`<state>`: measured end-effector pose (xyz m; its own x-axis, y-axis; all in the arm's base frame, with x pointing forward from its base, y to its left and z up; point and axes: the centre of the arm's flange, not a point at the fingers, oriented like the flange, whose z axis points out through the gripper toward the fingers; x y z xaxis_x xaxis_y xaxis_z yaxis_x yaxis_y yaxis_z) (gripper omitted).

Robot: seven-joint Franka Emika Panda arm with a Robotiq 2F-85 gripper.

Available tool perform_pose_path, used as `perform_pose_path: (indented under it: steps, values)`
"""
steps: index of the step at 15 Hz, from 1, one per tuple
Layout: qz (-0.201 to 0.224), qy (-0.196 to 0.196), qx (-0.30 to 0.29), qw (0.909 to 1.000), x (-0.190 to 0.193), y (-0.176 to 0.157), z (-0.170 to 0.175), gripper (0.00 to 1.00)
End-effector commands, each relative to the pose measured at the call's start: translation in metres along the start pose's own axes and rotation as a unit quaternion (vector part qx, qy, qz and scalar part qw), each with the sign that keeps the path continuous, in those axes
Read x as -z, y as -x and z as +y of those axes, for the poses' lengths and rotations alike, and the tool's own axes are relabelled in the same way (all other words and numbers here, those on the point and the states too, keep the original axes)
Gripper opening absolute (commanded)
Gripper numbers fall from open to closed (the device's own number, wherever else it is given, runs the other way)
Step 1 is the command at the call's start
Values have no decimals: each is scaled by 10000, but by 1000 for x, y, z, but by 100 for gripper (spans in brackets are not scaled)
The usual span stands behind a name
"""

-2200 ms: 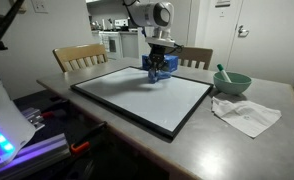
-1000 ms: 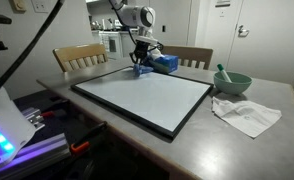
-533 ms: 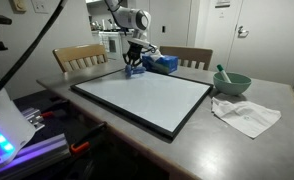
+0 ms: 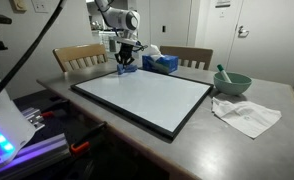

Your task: Use the blue towel to wipe the white board

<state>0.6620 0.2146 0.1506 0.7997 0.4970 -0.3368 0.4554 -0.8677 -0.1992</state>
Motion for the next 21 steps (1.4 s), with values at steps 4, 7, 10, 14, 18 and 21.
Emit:
perform_pose_path:
  steps: [4, 7, 10, 14, 18, 21]
  values:
    - [115, 376, 61, 9992, -5, -3, -16, 3]
    - [99, 286, 395, 9988, -8, -2, -20, 3]
    - [121, 276, 475, 9984, -11, 1, -22, 3]
    - [54, 268, 523, 9983, -11, -5, -20, 3]
    - [-12, 344, 558, 9978, -7, -4, -19, 37]
    - [-112, 401, 618, 9972, -1, 0, -23, 52]
